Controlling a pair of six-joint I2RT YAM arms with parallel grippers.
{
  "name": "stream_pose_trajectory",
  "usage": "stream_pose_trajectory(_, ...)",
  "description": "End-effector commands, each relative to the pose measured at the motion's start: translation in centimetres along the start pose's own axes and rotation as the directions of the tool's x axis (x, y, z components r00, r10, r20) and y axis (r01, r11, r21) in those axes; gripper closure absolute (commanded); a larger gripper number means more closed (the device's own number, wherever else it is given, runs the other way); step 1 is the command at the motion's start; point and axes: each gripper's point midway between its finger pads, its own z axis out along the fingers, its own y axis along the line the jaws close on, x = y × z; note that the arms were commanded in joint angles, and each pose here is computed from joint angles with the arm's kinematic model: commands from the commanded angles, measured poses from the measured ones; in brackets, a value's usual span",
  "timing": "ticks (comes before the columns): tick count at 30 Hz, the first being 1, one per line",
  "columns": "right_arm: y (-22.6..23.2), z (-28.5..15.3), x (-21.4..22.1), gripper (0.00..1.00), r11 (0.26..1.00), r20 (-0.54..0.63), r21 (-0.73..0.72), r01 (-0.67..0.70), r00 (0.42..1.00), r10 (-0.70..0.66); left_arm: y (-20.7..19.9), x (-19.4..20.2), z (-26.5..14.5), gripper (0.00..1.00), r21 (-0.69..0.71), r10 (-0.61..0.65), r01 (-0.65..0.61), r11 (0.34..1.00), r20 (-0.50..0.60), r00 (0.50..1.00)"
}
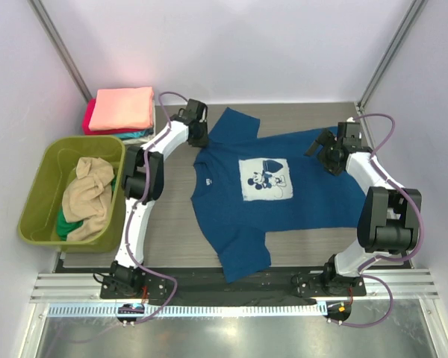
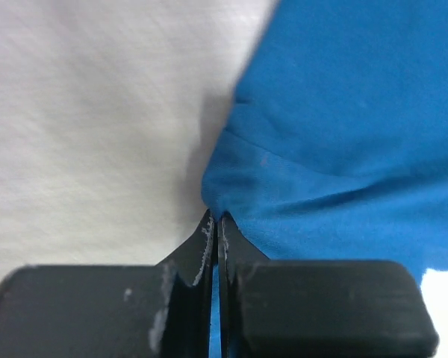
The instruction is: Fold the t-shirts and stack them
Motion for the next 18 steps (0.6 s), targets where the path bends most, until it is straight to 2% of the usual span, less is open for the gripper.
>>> stream_pose_trajectory(1,1.4,-0.6,-1.0,0.1,0.998,0.043,-0.064,0.019,0.999,-0.016,6.1,-2.6,-0.1,1.0,-0.159,0.026,-0.024,0.987,0.011,1.0)
stream_pose_trajectory(3,1.7,-0.8,-0.9,0.1,0.997,0.036,-0.08,0.02,0.999,-0.017,8.4,-4.4,0.1,1.0,-0.204,0.034,-0.029,0.978,0.017,0.999)
stream_pose_trajectory(7,2.1,-1.1,-0.9,0.1,0.996,0.043,-0.086,0.027,0.999,-0.023,10.5,-6.7,-0.4,1.0,-0.22,0.011,-0.001,0.976,0.044,0.999)
stream_pose_trajectory(9,2.1,-1.1,-0.9,0.09,0.996,0.041,-0.088,0.027,0.999,-0.023,9.9,-8.1,-2.2,0.83,-0.205,0.009,0.007,0.979,0.079,0.997)
stream_pose_trajectory(10,2.2,-1.1,-0.8,0.09,0.996,0.039,-0.089,0.026,0.999,-0.023,9.6,-8.5,-3.1,0.7,-0.2,0.003,0.015,0.98,0.09,0.996)
stream_pose_trajectory(11,2.1,-1.1,-0.9,0.09,0.996,0.041,-0.089,0.025,0.999,-0.022,9.3,-8.0,-3.6,0.48,-0.195,-0.004,0.02,0.981,0.082,0.997)
stream_pose_trajectory(12,2.1,-1.0,-0.8,0.1,0.996,0.039,-0.089,0.023,0.999,-0.02,8.5,-8.3,-4.4,0.4,-0.179,-0.008,0.026,0.983,0.097,0.995)
stream_pose_trajectory(13,2.1,-1.2,-0.9,0.09,0.996,0.043,-0.088,0.027,0.999,-0.023,7.4,-9.6,-7.4,0.34,-0.163,-0.006,0.03,0.986,0.145,0.989)
stream_pose_trajectory(14,2.1,-1.2,-0.8,0.1,0.996,0.045,-0.085,0.028,0.999,-0.024,6.6,-8.3,-7.8,0.29,-0.158,-0.001,0.019,0.987,0.115,0.993)
stream_pose_trajectory(15,2.0,-1.5,-1.0,0.1,0.996,0.054,-0.082,0.03,0.998,-0.026,5.9,-8.1,-8.9,0.28,-0.15,0.003,0.016,0.989,0.124,0.992)
stream_pose_trajectory(16,1.9,-1.8,-1.2,0.1,0.997,0.069,-0.075,0.028,0.997,-0.023,4.7,-9.2,-12.5,0.27,-0.132,0.01,0.014,0.991,0.179,0.984)
stream_pose_trajectory(17,1.8,-2.0,-1.2,0.1,0.997,0.076,-0.073,0.028,0.997,-0.022,4.1,-6.8,-12.4,0.26,-0.16,0.03,-0.008,0.987,0.134,0.991)
stream_pose_trajectory(18,1.8,-2.3,-1.3,0.1,0.997,0.086,-0.072,0.023,0.996,-0.017,3.4,-6.5,-13.8,0.26,-0.162,0.038,-0.012,0.987,0.156,0.987)
